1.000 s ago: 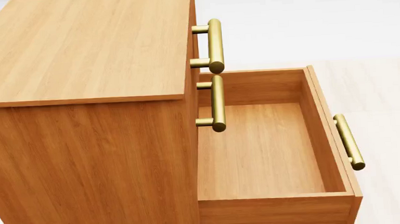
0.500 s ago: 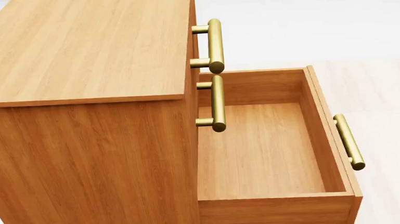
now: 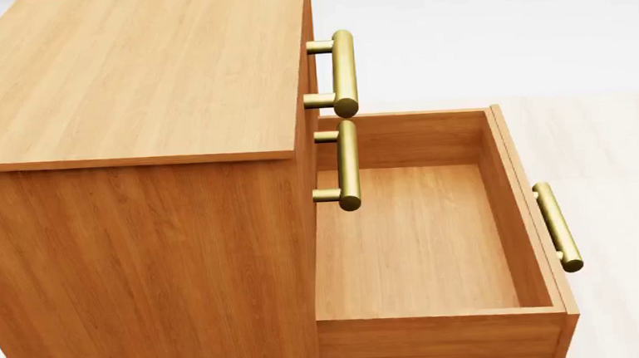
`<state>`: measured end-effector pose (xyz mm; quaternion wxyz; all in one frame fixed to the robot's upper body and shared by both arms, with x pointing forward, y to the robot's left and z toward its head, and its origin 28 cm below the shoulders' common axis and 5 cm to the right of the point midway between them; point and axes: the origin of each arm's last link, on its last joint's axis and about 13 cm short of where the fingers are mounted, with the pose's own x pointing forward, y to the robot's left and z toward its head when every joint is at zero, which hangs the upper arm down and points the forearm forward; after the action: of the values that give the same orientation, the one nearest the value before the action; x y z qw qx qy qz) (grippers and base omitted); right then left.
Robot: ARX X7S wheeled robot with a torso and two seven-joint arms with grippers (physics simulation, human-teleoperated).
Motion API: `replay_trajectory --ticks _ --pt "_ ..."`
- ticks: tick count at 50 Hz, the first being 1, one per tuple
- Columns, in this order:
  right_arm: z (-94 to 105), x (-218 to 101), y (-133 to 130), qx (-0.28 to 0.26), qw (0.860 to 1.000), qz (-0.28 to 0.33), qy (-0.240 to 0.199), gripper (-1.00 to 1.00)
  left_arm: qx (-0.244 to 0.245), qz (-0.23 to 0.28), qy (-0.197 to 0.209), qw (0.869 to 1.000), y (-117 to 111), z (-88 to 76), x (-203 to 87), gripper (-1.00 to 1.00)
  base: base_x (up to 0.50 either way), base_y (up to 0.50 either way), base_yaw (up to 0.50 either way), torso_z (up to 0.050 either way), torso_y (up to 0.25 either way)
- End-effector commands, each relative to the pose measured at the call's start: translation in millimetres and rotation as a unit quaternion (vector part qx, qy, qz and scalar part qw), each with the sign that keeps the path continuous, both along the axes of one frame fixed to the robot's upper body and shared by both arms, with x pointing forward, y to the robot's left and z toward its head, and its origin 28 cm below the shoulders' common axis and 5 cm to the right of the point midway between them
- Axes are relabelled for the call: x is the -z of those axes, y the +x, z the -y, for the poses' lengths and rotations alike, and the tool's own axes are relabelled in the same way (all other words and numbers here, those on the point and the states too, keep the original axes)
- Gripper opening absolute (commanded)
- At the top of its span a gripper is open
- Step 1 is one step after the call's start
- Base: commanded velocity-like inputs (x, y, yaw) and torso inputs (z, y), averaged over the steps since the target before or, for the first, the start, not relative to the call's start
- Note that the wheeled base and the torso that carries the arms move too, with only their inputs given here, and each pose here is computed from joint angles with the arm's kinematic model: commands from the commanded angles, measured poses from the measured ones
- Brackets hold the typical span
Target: Put the bowl in the bottom drawer of the cabinet and close it.
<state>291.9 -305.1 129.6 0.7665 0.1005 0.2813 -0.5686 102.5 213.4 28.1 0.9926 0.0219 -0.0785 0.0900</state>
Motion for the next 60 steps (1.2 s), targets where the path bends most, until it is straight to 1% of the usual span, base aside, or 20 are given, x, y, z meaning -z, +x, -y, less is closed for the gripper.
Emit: replay_trajectory --ticks 1,9,18,24,31,36,39,40,47,52,53,55,56,60 --pt "2.9 4.3 -1.6 0.005 0.999 0.002 0.031 1.00 0.000 0.000 0.000 1.000 0.5 -0.4 0.7 1.00 0.00 0.00 0.00 0.000 0.000" --pt "6.0 9.7 -1.7 0.009 0.999 -0.001 0.044 1.00 0.000 0.000 0.000 1.000 0.5 -0.3 0.9 1.00 0.00 0.00 0.00 0.000 0.000" --pt "9.1 16.7 -3.2 0.017 0.999 -0.010 0.049 1.00 0.000 0.000 0.000 1.000 0.1 -0.4 0.3 1.00 0.00 0.00 0.00 0.000 0.000" --pt "11.5 22.4 -4.0 0.033 0.998 -0.018 0.052 1.00 0.000 0.000 -0.001 1.000 -0.2 -0.4 -0.1 1.00 0.00 0.00 0.00 0.000 0.000" --pt "13.9 27.4 -5.6 0.047 0.997 -0.021 0.064 1.00 0.000 0.000 0.000 1.000 -0.1 -0.2 0.6 1.00 0.00 0.00 0.00 0.000 0.000" --pt "14.7 29.4 -6.0 0.048 0.996 -0.023 0.069 1.00 0.000 0.000 0.000 1.000 0.1 -0.1 0.4 1.00 0.00 0.00 0.00 0.000 0.000" --pt "14.7 32.1 -5.3 0.048 0.995 -0.020 0.085 1.00 0.000 0.000 0.001 1.000 0.2 0.3 -0.4 1.00 0.00 0.00 0.00 0.000 0.000" --pt "14.9 32.3 -5.1 0.049 0.995 -0.022 0.082 1.00 0.000 0.000 0.001 1.000 0.3 0.3 -0.2 1.00 0.00 0.00 0.00 0.000 0.000" --pt "14.9 34.9 -4.1 0.043 0.994 -0.023 0.093 1.00 0.000 0.000 0.001 1.000 0.3 0.6 -1.3 1.00 0.00 0.00 0.00 0.000 0.000" --pt "13.6 35.0 -3.6 0.014 0.996 -0.028 0.088 1.00 0.000 0.000 0.001 1.000 0.5 0.4 0.4 1.00 0.00 0.00 0.00 0.000 0.000" --pt "12.9 34.4 -3.2 0.008 0.995 -0.025 0.096 1.00 0.000 0.000 0.001 1.000 0.5 0.2 1.0 1.00 0.00 0.00 0.00 0.000 0.000" --pt "12.5 34.4 -3.7 0.006 0.995 -0.025 0.095 1.00 0.000 0.000 0.001 1.000 0.2 0.3 0.7 1.00 0.00 0.00 0.00 0.000 0.000" --pt "11.8 35.4 -3.7 -0.004 0.994 -0.022 0.111 1.00 0.000 0.000 0.001 1.000 -0.1 0.3 0.3 1.00 0.00 0.00 0.00 0.000 0.000" --pt "11.6 36.9 -4.0 -0.001 0.993 -0.020 0.113 1.00 0.000 0.000 0.000 1.000 -1.0 0.4 -0.7 1.00 0.00 0.00 0.00 0.000 0.000"
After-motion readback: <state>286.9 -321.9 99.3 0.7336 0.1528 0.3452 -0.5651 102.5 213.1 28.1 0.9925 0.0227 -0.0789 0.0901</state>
